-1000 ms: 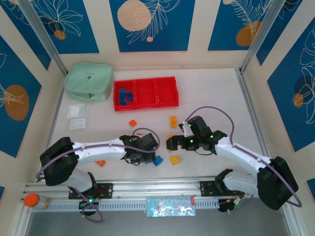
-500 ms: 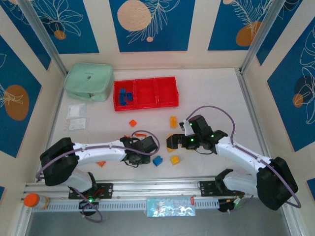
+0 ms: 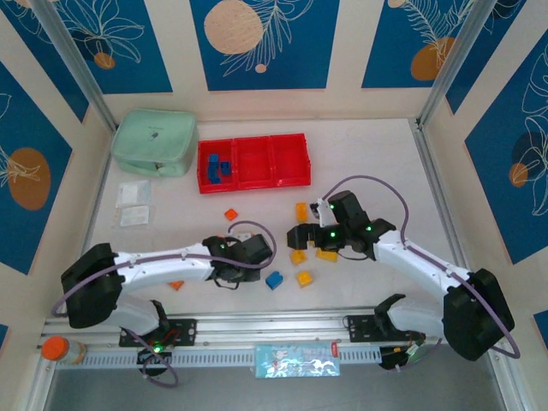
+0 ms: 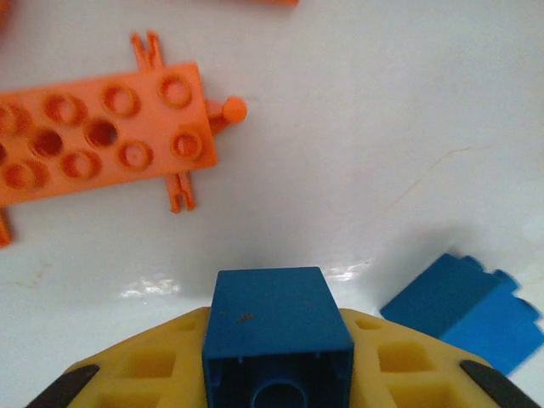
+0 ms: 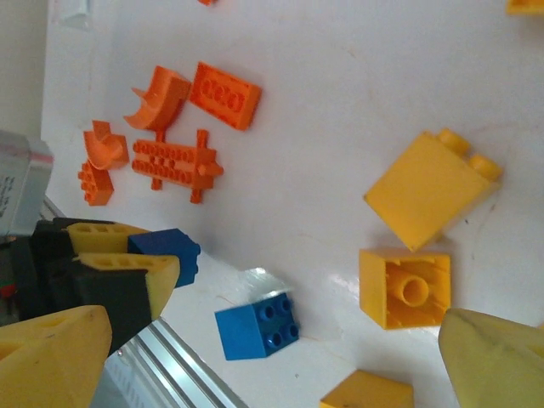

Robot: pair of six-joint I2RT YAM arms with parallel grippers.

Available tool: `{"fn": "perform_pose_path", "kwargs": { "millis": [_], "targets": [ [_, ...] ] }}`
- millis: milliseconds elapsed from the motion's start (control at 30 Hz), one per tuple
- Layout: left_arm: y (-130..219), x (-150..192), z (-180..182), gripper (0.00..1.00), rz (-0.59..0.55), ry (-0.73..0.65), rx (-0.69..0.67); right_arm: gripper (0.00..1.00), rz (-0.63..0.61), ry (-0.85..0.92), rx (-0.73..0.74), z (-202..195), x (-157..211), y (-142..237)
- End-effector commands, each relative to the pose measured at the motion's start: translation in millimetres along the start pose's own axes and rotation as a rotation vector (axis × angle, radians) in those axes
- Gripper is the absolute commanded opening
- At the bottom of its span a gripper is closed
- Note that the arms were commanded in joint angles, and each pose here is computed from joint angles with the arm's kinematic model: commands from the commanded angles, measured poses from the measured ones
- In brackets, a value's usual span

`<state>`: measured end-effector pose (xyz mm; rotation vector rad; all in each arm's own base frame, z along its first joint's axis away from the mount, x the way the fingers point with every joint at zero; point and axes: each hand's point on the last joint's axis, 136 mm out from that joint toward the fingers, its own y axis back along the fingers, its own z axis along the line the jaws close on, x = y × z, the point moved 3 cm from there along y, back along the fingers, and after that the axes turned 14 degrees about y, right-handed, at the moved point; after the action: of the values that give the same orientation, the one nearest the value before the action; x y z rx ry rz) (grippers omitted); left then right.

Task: Sort the legos into containers by color
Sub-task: Pick up the lego from the middle-left of the table, then place the lego in the container.

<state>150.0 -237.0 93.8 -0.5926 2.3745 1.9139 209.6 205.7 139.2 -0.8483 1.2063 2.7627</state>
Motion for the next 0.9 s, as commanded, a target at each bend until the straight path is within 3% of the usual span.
{"fn": "perform_pose_path", "kwargs": {
  "millis": [0, 233, 467, 867],
  "targets": [
    [32.7, -29.5, -0.5, 0.14, -0.105, -0.042, 0.006, 0.99, -0.019, 0.018, -0.053, 14.8, -21.3, 5.0],
    [70.8, -105.1, 9.4, 0.14, -0.229, -0.014, 0.05, 0.99, -0.016, 0.056, -0.047, 19.6, -50.4, -1.1],
    [83.0, -184.0, 12.4, 0.14, -0.304, 0.018, 0.054, 0.99, -0.01, 0.066, -0.05, 17.7, -69.4, -17.9],
    [22.4, -287.3, 10.9, 0.14, -0.328, 0.106, 0.006, 0.99, -0.091, 0.09, 0.084, 0.6, -104.9, -28.9]
  ]
}}
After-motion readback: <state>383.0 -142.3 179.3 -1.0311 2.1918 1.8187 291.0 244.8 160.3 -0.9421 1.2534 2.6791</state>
